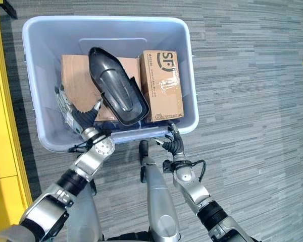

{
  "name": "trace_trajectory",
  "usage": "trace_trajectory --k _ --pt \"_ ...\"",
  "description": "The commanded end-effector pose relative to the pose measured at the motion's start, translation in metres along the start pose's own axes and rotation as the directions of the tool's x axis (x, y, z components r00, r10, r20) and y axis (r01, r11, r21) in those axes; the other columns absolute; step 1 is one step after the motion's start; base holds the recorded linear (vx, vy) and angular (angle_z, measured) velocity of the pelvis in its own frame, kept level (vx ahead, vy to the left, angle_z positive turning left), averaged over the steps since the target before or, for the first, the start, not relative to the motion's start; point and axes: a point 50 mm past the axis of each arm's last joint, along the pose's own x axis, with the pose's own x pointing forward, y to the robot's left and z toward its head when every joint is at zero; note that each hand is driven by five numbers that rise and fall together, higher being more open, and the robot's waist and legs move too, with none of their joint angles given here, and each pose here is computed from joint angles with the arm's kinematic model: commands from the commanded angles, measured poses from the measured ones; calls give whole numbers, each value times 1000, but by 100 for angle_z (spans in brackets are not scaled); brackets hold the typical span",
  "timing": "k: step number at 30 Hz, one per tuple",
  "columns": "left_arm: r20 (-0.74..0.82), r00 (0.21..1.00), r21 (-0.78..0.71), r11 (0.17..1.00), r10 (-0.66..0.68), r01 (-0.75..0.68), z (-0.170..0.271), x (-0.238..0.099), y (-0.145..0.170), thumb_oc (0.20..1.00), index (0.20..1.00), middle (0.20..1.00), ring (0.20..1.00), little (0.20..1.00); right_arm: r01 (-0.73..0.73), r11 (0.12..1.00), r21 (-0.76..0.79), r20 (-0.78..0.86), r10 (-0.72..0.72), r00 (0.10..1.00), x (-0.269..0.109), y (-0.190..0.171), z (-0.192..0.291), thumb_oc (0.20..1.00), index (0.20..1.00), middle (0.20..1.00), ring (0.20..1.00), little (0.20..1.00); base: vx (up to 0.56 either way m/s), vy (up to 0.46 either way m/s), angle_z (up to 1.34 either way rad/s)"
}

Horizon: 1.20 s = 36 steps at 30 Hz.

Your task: Move parts from the plastic box to the shelf.

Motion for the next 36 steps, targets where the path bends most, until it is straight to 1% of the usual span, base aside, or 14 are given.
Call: trace_trajectory --k 1,4,8,12,15,17,21,22,25,29,33,36 --pt "27 999 -14 1000 -18 19 6 -3 -1 1000 1000 1000 1000 1000 -21 998 55 13 21 1000 -3 7 5 1000 1000 1000 1000 1000 102 -13 -8" --pt "73 997 0 1000 -28 28 8 -1 -4 1000 1000 1000 1000 1000 -32 998 55 12 31 999 -3 9 5 1000 1000 1000 1000 1000 17 -38 -3" --pt "135 990 -36 998 -38 43 18 1 -5 1000 1000 1000 1000 1000 -34 997 62 13 33 999 -4 9 5 1000 1000 1000 1000 1000 10 -27 2" --pt "86 994 -28 997 -63 65 18 -2 -9 1000 1000 1000 1000 1000 -32 998 59 16 31 999 -2 10 7 1000 1000 1000 1000 1000 0 0 0" --pt "-26 998 -2 998 -65 65 6 -8 -11 1000 1000 1000 1000 1000 -23 997 67 20 22 1000 -1 12 9 1000 1000 1000 1000 1000 -20 -60 -1" --pt "-16 998 35 997 -63 63 1 -9 -11 1000 1000 1000 1000 1000 -10 997 78 19 9 1000 0 13 9 1000 1000 1000 1000 1000 -39 -97 -2" --pt "-11 999 56 997 -48 49 2 -7 -13 1000 1000 1000 1000 1000 -4 997 79 15 3 1000 1 10 9 1000 1000 1000 1000 1000 -15 -36 -1" --pt "-59 997 70 997 -41 45 -1 -7 -13 1000 1000 1000 1000 1000 -5 997 79 14 4 1000 2 10 9 1000 1000 1000 1000 1000 -19 -48 -4" --pt "-105 994 80 996 -36 45 -7 -10 -14 1000 1000 1000 1000 1000 -4 997 81 14 3 1000 3 11 10 1000 1000 1000 1000 1000 -10 -40 -4" --pt "-61 997 136 990 -38 46 -10 -11 -15 1000 1000 1000 1000 1000 -1 996 91 16 0 1000 3 13 10 1000 1000 1000 1000 1000 -8 -58 -2" --pt "-3 999 157 987 -42 42 -5 -6 -17 1000 1000 1000 1000 1000 2 996 94 14 -3 1000 4 13 11 1000 1000 1000 1000 1000 -7 -28 -1" --pt "-72 995 177 981 -62 74 -9 -5 -20 1000 1000 1000 1000 1000 4 996 91 9 -5 1000 5 12 10 1000 1000 1000 1000 1000 0 -11 -4"
